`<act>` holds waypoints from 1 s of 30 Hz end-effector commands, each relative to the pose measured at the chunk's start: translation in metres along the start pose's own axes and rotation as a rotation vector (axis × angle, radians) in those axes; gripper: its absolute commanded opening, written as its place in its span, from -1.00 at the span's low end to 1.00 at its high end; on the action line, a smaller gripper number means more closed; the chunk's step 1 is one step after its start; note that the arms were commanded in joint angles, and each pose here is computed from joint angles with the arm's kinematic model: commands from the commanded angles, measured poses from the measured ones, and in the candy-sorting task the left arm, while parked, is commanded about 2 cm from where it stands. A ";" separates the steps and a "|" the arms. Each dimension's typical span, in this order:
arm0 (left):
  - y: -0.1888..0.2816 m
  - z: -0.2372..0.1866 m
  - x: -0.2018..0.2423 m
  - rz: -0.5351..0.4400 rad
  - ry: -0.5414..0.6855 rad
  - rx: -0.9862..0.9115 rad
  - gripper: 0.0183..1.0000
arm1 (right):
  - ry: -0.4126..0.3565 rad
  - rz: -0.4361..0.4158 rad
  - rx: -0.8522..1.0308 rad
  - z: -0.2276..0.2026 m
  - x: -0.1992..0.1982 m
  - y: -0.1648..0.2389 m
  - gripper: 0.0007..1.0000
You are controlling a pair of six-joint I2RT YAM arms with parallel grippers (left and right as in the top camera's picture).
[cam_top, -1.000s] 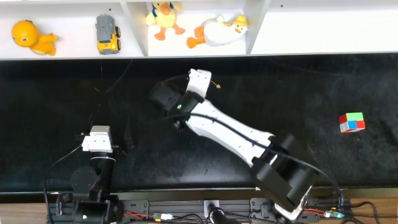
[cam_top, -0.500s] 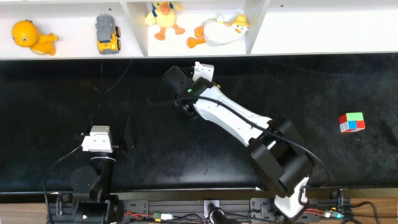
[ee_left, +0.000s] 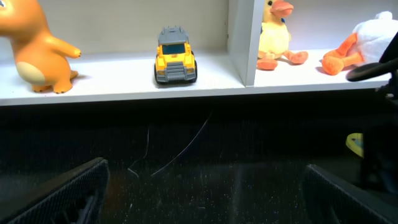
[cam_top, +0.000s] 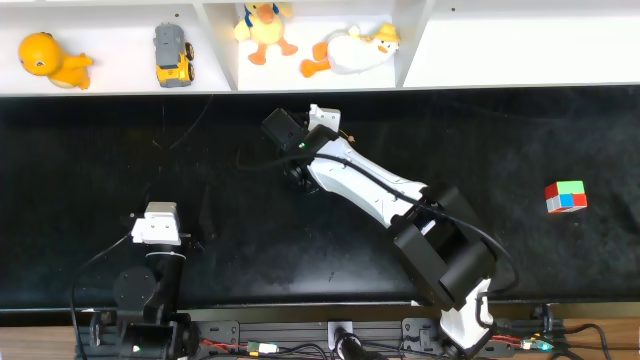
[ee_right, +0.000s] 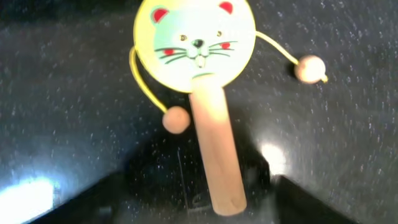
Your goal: Store Toys
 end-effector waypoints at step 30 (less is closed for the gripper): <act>0.000 0.000 0.001 0.007 -0.003 -0.006 1.00 | -0.134 0.051 -0.106 -0.026 -0.076 0.070 -0.92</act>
Point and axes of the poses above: each gripper's point midway between its finger pads, its own y axis back along the fingers, its own x axis along the line the jaws close on, z = x × y, the point moved 8 cm from there along y, back along the fingers, and after that the axes turned 10 degrees about -y, right-handed, at the moved point
